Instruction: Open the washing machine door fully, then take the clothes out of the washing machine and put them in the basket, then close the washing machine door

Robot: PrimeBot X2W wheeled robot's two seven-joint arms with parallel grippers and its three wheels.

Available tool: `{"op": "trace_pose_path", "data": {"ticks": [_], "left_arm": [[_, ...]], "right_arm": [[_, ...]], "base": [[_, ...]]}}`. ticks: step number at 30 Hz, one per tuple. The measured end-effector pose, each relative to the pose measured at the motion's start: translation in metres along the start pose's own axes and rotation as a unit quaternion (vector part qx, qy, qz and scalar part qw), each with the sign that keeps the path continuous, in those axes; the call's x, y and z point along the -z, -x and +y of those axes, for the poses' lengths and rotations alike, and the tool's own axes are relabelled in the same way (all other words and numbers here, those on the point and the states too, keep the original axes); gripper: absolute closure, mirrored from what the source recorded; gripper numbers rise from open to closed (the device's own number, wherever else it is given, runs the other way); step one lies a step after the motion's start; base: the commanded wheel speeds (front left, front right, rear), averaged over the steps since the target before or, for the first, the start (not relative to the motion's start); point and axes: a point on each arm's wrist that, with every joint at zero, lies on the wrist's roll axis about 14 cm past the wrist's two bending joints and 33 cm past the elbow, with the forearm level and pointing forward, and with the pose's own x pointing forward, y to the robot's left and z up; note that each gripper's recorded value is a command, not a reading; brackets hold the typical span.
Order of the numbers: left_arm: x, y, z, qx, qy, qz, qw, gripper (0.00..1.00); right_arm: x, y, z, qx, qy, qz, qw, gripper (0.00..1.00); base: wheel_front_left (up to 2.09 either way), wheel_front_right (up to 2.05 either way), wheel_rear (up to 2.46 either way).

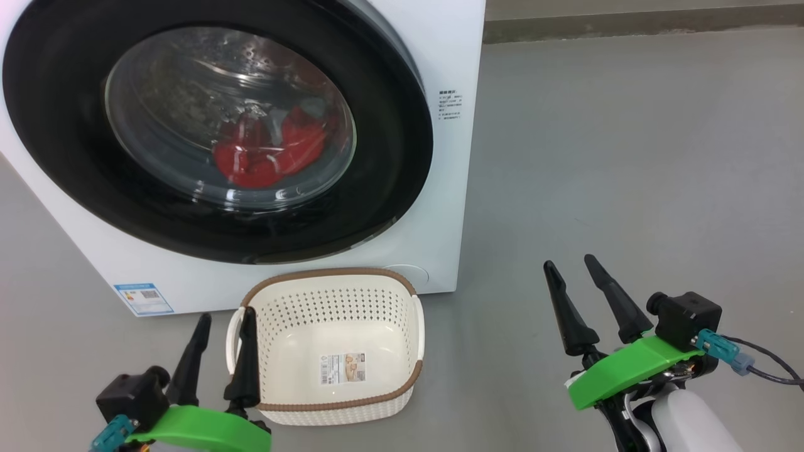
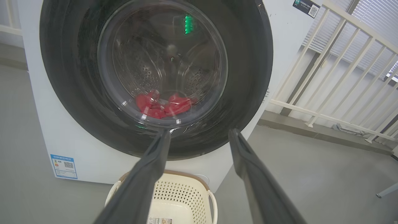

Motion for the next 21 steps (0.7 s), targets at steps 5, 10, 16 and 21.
{"op": "trace_pose_path", "data": {"ticks": [5,10,16,21], "left_arm": [[-0.008,-0.005,-0.003,0.005,-0.028,-0.014,0.999,0.0],[-0.01,-0.004,-0.005,0.012,-0.058,-0.021,0.998,0.0],[-0.016,-0.006,-0.009,0.022,-0.094,-0.034,0.995,0.0],[-0.022,-0.007,-0.014,0.032,-0.119,-0.044,0.991,0.0]], "right_arm": [[-0.004,-0.005,0.002,-0.008,0.03,-0.006,0.999,0.0],[-0.008,-0.007,0.004,-0.015,0.059,-0.014,0.998,0.0],[-0.012,-0.008,0.009,-0.027,0.095,-0.021,0.995,0.0],[-0.016,-0.009,0.017,-0.043,0.123,-0.028,0.991,0.0]], "base": [[0.0,0.0,0.0],[0.0,0.0,0.0],[0.0,0.0,0.0],[0.0,0.0,0.0]]}}
